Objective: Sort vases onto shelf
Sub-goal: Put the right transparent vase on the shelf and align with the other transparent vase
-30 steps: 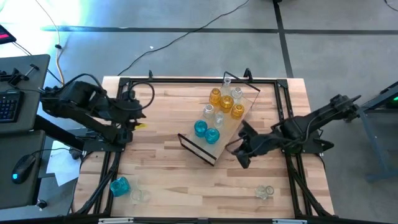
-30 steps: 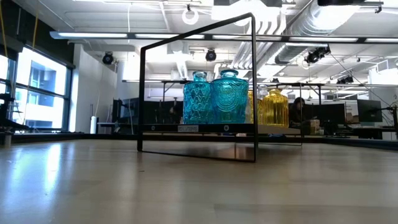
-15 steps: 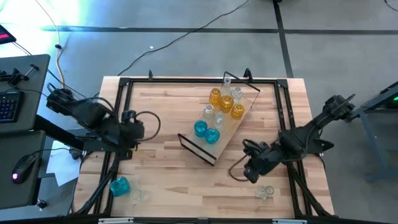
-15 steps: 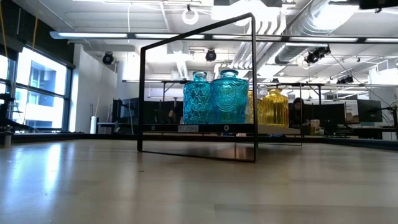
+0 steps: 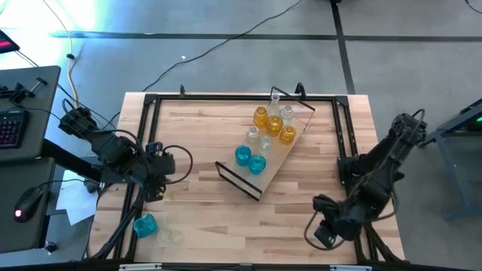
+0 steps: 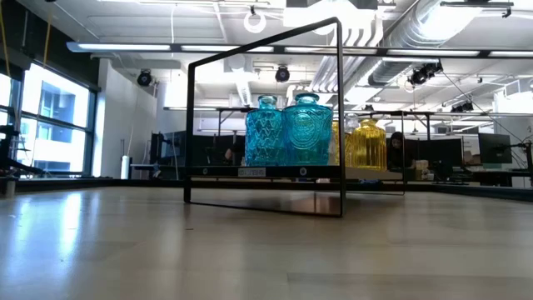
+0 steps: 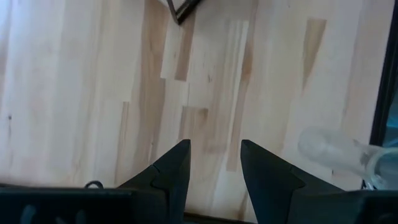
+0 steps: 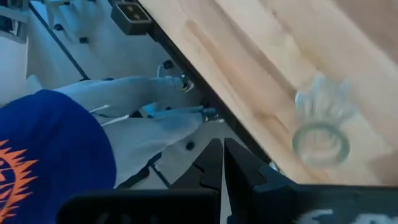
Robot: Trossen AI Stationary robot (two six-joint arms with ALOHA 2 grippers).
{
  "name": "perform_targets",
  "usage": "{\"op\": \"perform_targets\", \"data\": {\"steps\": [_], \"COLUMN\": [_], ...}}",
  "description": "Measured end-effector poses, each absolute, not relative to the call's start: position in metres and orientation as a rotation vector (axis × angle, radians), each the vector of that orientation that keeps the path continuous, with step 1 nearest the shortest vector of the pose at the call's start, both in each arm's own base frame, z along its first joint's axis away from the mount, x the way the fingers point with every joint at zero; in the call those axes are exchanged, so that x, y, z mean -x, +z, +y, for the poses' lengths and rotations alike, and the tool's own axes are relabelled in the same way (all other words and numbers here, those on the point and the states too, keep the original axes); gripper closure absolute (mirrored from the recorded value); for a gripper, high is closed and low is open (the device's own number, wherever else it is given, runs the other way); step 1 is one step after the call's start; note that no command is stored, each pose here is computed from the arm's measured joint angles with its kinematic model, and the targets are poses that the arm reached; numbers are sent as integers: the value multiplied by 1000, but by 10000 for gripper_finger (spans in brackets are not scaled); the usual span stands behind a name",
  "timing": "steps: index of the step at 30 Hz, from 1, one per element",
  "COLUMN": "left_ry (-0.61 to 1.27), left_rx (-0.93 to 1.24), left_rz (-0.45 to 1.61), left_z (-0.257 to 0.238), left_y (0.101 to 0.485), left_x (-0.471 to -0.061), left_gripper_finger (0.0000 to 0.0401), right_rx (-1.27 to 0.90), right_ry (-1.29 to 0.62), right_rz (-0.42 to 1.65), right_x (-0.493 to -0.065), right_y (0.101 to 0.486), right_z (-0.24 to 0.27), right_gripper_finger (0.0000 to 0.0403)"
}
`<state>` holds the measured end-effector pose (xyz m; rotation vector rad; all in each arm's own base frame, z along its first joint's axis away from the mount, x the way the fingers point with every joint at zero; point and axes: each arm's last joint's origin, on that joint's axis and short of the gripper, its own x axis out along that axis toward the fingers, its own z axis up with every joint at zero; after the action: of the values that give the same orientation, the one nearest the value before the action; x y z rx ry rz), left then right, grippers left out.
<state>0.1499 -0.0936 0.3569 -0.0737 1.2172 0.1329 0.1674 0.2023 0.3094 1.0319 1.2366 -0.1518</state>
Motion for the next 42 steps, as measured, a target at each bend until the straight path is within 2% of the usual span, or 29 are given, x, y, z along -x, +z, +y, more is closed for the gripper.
{"op": "perform_targets", "data": {"steps": [4,14,22,30,38,42], "left_ry": [167,198,202,204,207,206], "left_rx": [52,8,3,5,13,13], "left_rz": [1169,1117,1099,1088,1088,1089], "left_z": [-93,-92,-92,-92,-93,-93], "left_y": [358,359,359,360,360,359], "left_x": [-152,-154,-155,-156,-156,-156], "left_gripper_finger": [268,268,268,268,268,268], "right_rx": [-1065,-982,-901,-793,-827,-865], "right_ry": [-164,-80,-144,-212,-213,-182], "right_rz": [1261,1324,1199,1400,1322,1293], "right_x": [-158,-145,-154,-159,-158,-155], "right_y": [309,309,297,263,274,283], "right_z": [209,218,224,243,237,232], "right_gripper_finger": [403,403,403,403,402,378]}}
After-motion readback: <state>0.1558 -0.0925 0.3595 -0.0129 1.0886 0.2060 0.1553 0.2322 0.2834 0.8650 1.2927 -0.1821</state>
